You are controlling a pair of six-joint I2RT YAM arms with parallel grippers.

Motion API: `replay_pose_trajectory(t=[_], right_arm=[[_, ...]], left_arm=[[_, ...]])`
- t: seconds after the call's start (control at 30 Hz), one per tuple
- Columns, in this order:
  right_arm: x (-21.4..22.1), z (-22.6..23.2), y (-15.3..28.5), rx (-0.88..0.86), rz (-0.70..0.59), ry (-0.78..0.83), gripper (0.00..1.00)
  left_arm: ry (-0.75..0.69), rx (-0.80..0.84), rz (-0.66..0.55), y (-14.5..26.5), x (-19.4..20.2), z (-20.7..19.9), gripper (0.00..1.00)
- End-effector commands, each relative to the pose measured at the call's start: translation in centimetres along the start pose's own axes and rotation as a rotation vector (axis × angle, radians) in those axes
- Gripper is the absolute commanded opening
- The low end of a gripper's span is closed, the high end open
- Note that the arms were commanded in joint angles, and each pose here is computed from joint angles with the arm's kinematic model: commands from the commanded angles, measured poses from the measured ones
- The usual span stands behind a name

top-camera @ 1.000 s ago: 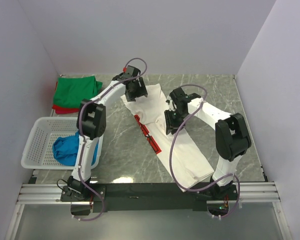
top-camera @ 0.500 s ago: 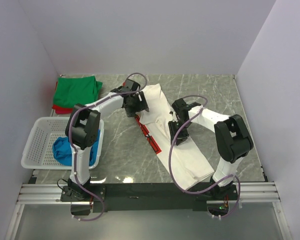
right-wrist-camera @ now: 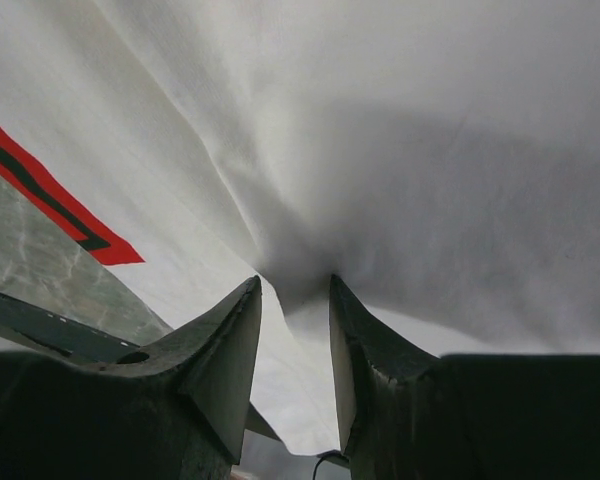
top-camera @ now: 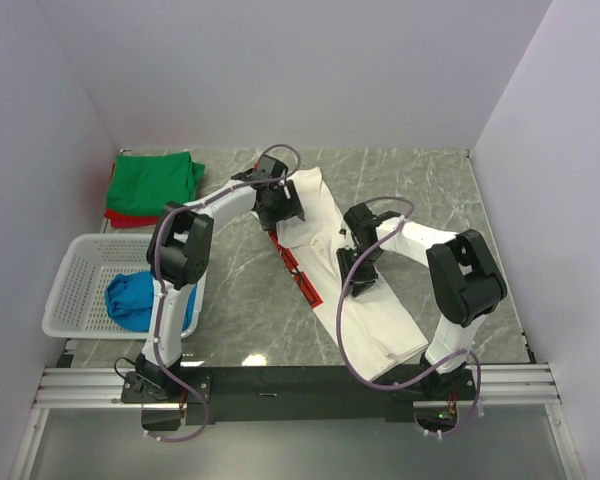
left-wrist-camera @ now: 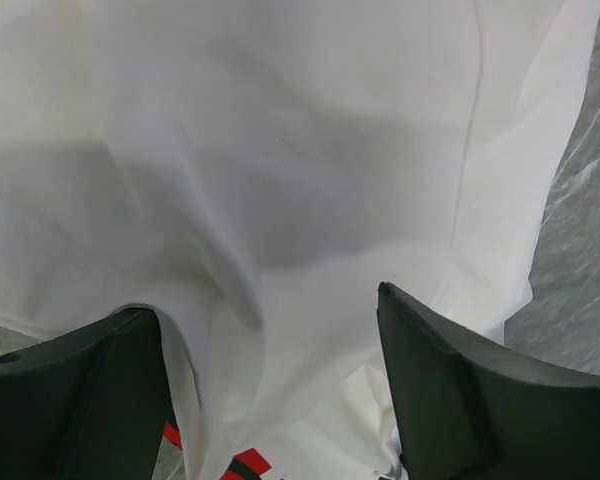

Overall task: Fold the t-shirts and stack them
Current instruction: Fold the tshirt

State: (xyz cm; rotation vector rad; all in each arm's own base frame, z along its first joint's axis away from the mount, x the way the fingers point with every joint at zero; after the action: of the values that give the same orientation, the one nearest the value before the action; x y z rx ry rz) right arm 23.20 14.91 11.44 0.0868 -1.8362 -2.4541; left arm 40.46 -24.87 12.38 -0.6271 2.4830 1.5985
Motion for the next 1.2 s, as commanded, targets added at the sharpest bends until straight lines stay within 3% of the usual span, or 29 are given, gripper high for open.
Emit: replay_pose_trajectory(t=[0.0, 0.47, 0.73, 1.17], right_arm=[[0.1, 0.8, -0.5, -0.039, 0.012, 0.015, 0.41], [-3.9, 3.7, -1.9, -0.092, 0.051, 0.024, 0.41], [-7.3, 5.4, -2.5, -0.138, 0.042, 0.024, 0.41], [-10.4, 6.3, -3.2, -0.22, 0.045, 0.03, 0.41]], left_arm=[[0.021, -0.073, 0.008, -1.8, -0.9, 2.1, 0.8], [0.034, 0.0, -0.052, -5.3, -7.0, 2.9, 0.8], [0.03, 0.159, -0.135, -6.5, -10.6, 1.8, 0.79], [0.021, 0.391, -0.226, -7.4, -12.9, 0.2, 0.81]])
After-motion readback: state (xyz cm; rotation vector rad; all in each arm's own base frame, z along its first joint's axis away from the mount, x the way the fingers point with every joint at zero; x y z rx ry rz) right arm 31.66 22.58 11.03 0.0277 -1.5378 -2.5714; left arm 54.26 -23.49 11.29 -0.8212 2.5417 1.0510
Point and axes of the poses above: each gripper's point midway between its finger pads, its own y axis back along the fingers, its own z axis along the line the jaws close on, x = y × z, the point moved 10 cm from there along y, back along the fingers, and after that the axes turned 4 degrees about -y, right-handed, at the moved point
